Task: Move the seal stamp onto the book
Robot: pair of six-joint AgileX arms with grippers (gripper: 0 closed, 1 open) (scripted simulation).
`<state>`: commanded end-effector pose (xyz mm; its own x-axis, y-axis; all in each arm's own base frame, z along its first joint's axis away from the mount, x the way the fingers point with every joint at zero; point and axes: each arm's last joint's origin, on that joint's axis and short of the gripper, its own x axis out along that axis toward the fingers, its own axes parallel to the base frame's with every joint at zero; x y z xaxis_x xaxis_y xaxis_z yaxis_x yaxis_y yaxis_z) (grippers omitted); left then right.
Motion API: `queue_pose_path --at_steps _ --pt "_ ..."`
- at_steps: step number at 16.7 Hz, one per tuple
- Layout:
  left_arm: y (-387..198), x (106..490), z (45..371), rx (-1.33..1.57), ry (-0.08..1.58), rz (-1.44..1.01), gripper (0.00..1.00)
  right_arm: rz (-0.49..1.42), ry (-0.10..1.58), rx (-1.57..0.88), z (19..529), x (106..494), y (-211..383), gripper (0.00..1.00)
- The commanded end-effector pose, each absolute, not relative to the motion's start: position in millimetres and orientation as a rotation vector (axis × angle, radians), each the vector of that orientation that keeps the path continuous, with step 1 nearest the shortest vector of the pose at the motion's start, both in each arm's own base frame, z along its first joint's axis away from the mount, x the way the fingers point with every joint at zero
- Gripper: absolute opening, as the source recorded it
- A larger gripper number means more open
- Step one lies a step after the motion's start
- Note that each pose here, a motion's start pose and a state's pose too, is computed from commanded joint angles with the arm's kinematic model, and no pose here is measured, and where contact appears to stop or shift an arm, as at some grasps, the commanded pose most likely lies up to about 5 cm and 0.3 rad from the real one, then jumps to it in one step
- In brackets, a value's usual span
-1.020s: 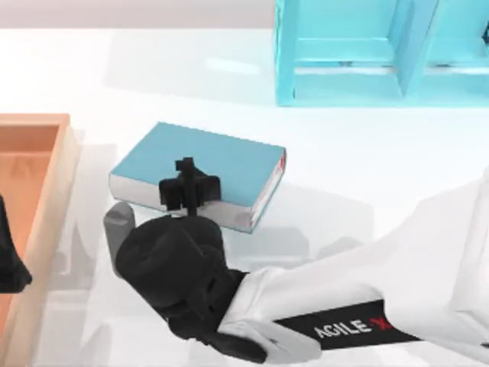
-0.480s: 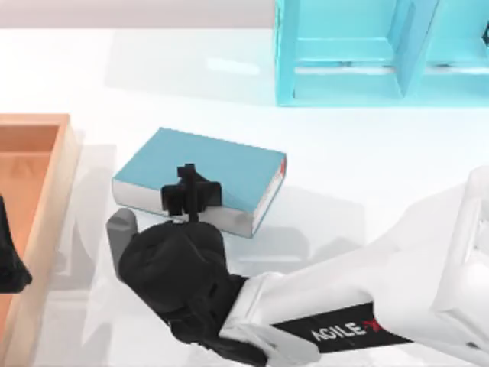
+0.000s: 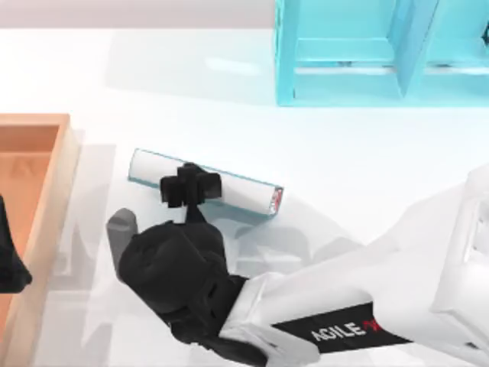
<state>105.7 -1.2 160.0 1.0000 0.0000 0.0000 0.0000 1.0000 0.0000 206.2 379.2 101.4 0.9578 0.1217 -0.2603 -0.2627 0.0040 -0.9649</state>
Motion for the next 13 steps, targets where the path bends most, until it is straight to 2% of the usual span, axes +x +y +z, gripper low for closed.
queue_pose_path --at_steps 1,2,11,13 --pt "-1.2 105.7 160.0 0.0 0.0 0.0 1.0 0.302 0.113 -1.539 101.4 206.2 379.2 0.98" --pt "-1.2 105.7 160.0 0.0 0.0 0.0 1.0 0.302 0.113 -1.539 101.4 206.2 379.2 1.0" --pt "-1.2 105.7 160.0 0.0 0.0 0.0 1.0 0.304 0.115 -1.541 100.3 205.2 379.2 1.0" --pt "-1.2 105.7 160.0 0.0 0.0 0.0 1.0 0.306 0.129 -1.554 96.9 195.3 380.7 1.0"
